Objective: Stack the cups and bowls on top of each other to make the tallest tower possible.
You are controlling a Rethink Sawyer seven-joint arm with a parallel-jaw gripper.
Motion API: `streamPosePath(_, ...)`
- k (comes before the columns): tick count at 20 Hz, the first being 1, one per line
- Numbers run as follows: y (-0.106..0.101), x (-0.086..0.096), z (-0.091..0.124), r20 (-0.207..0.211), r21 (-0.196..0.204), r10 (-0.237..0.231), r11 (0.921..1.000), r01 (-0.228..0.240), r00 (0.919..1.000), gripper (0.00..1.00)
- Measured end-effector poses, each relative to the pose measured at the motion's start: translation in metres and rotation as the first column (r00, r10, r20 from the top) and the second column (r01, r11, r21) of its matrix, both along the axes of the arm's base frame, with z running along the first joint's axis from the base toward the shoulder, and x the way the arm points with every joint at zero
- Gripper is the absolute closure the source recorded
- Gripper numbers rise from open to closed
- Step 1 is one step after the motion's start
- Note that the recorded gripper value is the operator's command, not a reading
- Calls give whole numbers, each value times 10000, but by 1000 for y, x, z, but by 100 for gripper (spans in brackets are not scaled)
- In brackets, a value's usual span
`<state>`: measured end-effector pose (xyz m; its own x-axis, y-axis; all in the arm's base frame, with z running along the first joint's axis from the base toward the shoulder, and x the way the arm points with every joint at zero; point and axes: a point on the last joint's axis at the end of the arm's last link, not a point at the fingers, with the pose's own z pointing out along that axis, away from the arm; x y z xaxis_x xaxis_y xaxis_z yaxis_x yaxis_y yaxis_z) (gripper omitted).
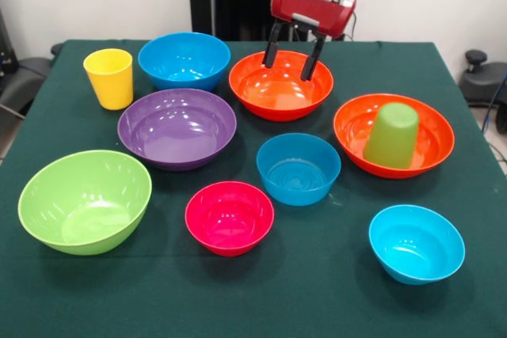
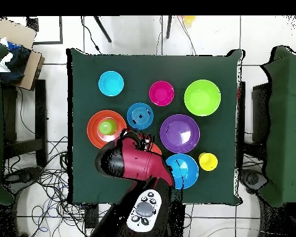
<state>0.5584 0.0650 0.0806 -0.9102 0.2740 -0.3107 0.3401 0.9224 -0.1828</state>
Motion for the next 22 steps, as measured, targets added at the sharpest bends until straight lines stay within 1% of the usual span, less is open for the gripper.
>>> streamPosePath(5, 5, -5, -8, -179, -27, 98, 9999, -98, 9998, 0)
streamPosePath(10, 9, -8, -12, -257, -37, 169, 9998, -170, 9995, 0)
streamPosePath(15, 14, -9, -12, -268, -40, 263, 9996, -264, 9993, 0)
streamPosePath(22, 16, -10, -12, -273, -41, 300, 9995, -301, 9992, 0)
